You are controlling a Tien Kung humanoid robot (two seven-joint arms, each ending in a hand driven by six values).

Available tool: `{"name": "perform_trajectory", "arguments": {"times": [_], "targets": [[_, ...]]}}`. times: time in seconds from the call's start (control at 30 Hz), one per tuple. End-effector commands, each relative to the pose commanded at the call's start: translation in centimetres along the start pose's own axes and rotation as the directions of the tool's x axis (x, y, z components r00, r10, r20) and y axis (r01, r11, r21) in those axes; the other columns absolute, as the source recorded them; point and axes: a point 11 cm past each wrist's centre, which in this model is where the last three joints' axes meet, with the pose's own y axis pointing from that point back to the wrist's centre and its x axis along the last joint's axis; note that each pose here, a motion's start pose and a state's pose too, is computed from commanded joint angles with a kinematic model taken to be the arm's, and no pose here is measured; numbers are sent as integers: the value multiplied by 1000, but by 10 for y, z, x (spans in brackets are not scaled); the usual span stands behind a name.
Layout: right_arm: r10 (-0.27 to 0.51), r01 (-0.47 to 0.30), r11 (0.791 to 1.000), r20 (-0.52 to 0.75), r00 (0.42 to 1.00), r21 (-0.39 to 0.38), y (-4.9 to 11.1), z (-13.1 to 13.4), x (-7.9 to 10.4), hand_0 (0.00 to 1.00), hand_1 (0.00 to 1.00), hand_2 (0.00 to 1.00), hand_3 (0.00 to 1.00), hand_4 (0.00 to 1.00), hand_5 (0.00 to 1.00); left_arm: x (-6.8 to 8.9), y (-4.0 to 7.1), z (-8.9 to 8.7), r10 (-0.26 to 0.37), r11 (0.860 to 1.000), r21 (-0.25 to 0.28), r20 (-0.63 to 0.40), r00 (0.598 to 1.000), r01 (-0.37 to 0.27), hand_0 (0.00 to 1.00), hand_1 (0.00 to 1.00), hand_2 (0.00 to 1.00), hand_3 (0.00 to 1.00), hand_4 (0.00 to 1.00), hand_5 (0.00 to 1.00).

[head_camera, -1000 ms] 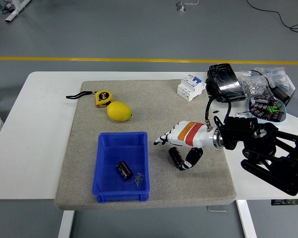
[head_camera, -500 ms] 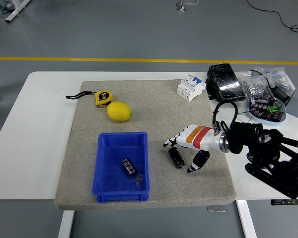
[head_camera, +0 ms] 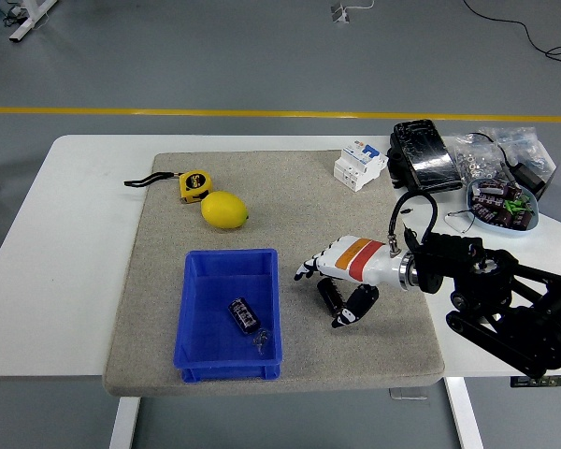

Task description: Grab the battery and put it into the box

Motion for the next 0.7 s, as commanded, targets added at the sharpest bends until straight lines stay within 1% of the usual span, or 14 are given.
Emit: {"name": "perform_trajectory", "arguments": {"times": [0.23, 0.7], "targets": [[2, -2, 1000, 15, 1000, -15, -2, 5, -3, 652, 606, 714, 796, 997, 264, -1, 0, 0, -1, 1000, 0, 4, 1000, 1, 569, 516, 621, 623, 727, 581], [15, -14, 999, 30, 999, -35, 0, 13, -3, 637, 595, 701, 779, 980, 264, -3, 1, 5, -8, 1000, -10, 0, 1000, 8, 571, 520, 625, 624, 726, 581]]}}
